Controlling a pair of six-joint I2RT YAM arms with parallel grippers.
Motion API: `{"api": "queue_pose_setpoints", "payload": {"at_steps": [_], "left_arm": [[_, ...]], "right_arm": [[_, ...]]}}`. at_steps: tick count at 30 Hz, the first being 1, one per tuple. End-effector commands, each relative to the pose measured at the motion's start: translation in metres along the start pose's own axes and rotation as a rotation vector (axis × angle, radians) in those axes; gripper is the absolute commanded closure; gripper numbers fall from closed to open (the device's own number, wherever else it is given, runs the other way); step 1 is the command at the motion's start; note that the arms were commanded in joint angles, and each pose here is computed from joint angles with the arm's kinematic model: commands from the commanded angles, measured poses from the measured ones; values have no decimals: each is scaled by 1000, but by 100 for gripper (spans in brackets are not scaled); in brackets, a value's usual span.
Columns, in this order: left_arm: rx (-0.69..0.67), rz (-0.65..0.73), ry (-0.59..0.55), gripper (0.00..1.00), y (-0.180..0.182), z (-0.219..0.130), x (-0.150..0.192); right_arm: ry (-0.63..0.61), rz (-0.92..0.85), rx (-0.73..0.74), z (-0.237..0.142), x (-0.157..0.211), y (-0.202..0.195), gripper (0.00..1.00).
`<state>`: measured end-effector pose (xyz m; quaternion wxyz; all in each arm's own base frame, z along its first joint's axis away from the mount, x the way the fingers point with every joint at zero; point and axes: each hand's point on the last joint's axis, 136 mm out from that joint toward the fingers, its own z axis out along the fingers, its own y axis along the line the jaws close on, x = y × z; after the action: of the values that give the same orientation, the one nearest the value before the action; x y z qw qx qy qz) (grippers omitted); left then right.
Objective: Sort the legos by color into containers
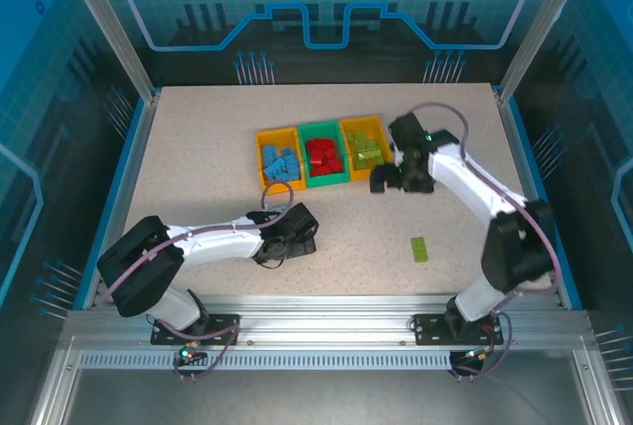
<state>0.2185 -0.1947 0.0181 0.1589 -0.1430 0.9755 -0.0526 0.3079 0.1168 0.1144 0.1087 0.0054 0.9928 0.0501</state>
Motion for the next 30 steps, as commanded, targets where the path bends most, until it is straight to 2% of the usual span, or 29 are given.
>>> {"api": "queue_pose_setpoints", "payload": {"at_steps": [1,6,14,17,21,24,30], "left_arm": [[17,-5,15,1,-9,3,3],[34,4,19,1,-15,4,4],[28,9,20,1,-13,3,4],[23,7,18,1,-9,3,5],[17,6,19,1,-7,3,6],[17,5,22,1,-7,4,6],[17,13,25,1,-13,5,4]], "right_arm": [[117,82,56,23,60,-23,7],[160,173,126,37,113,-50,8],[251,207,136,69,128,-53,8],[277,191,143,80,130,-53,19],[272,157,153,82,125,-50,48],[258,136,132,82,120,-42,64],[208,88,95,75,88,-14,70]]}}
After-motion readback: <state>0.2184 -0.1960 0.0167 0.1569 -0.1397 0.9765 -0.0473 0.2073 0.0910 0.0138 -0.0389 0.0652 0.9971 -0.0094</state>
